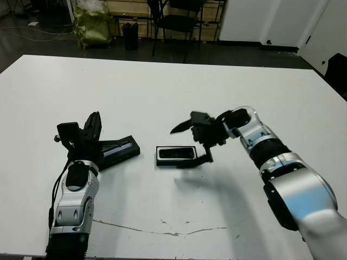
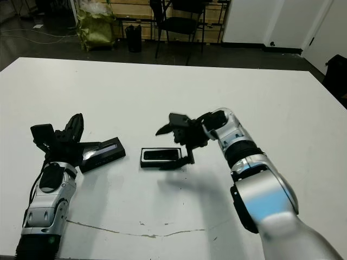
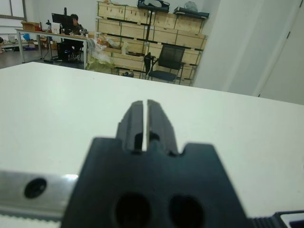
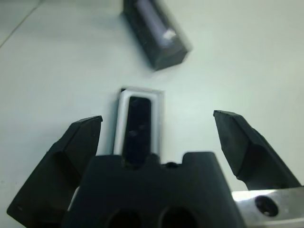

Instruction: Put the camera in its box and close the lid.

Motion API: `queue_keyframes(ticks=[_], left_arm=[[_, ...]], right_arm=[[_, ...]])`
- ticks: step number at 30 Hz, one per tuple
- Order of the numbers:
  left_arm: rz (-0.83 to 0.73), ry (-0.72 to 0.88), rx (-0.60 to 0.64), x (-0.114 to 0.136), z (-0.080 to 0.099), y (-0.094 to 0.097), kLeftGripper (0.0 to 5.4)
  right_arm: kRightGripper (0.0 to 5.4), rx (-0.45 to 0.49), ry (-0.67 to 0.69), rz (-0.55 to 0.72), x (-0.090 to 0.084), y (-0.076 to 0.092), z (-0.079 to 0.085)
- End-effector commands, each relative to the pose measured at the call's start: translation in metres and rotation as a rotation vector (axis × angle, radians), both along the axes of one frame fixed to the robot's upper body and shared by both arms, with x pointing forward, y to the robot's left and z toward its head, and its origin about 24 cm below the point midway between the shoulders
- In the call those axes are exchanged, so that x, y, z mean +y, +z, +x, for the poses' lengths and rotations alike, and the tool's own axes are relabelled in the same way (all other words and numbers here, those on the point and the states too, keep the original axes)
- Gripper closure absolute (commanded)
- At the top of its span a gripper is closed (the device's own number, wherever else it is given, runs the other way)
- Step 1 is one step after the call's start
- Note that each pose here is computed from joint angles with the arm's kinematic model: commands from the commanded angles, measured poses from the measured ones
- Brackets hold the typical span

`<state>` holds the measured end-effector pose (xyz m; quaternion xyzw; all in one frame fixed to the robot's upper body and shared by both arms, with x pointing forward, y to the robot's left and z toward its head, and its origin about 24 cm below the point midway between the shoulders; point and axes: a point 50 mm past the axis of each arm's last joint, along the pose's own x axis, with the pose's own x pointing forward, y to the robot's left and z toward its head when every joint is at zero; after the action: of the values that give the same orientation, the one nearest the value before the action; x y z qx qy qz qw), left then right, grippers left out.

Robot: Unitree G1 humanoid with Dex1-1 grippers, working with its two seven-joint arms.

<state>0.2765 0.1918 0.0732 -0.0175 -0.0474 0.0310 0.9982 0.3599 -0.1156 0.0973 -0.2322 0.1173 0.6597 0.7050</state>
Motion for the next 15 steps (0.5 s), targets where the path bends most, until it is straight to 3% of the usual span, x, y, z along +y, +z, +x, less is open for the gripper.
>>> queue_keyframes(ticks=[1,4,7,11,15], left_arm=[[0.002,0.000,0.028,0.001,-0.001,-0.005,5.40],[0.015,0.005,0.028,0.001,-0.001,-0.005,5.40],[0.007,0.002,0.025,0.000,0.000,-0.005,5.40],[0.011,0.008,0.032,0.000,0.000,-0.004,5.40],[0.004,-0.002,0.027,0.000,0.001,-0.004,5.40]], right_arm=[[0.01,0.022,-0.194,0.127,-0.017,0.011,0.009],[0.01,0.024,-0.322,0.241,-0.025,0.014,0.011],[0.35,0.000,-0.382,0.334,-0.030,0.017,0.006],[1.23,-0.071,-0.429,0.403,-0.031,0.016,-0.002],[2.14,-0.168,-0.474,0.368,-0.030,0.010,-0.011]])
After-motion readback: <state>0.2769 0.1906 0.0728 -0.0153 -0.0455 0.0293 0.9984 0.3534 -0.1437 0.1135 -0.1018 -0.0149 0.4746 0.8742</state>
